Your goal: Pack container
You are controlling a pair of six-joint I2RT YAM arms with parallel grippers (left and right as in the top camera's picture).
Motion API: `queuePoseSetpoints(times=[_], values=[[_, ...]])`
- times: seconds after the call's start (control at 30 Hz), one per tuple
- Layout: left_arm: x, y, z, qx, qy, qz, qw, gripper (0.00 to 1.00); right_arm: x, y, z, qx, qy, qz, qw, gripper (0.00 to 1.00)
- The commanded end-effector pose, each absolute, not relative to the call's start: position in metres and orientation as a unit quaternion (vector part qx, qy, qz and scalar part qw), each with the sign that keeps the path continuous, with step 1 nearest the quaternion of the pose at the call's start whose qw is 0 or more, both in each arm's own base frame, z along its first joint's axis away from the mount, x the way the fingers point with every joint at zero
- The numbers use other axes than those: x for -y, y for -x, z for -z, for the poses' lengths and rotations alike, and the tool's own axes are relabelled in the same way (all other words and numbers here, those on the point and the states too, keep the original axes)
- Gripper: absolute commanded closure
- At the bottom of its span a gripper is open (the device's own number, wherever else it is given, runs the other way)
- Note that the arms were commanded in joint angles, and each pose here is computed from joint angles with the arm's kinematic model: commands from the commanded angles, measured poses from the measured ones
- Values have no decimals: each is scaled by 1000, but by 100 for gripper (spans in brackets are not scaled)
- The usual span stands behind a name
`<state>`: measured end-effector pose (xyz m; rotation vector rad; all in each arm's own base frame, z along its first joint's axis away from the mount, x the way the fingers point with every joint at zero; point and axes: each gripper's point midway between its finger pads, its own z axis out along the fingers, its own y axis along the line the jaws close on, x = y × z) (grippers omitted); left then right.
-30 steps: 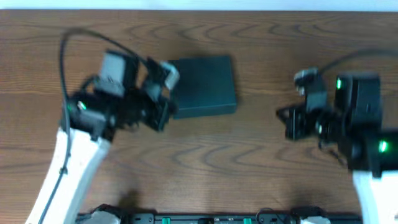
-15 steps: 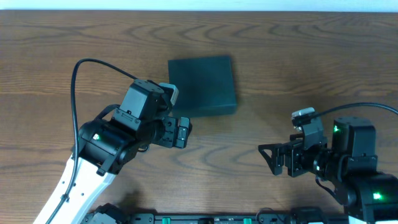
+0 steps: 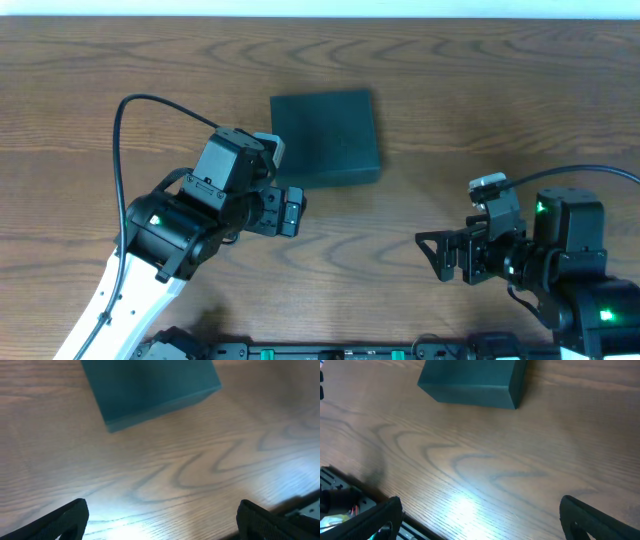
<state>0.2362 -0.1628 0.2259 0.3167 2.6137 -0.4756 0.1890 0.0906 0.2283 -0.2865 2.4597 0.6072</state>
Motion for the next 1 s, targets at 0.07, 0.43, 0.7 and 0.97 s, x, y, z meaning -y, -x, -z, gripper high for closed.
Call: queuePoseSetpoints(times=[0.07,0.43,0.7,0.97], values=[[120,-259,-225,-955,-81,69,277,4,-93,-187,-227,-922,114,-232,288,1],[27,-283,-223,-919,75,67,381,4,-93,-187,-227,-922,114,-232,288,1],[-5,-260,-157,-888,79,31,451,4,-93,-187,-227,-922,114,-232,288,1],[-19,-231,-102,-872,103,16,478,4,-93,-187,-226,-922,114,-232,288,1]])
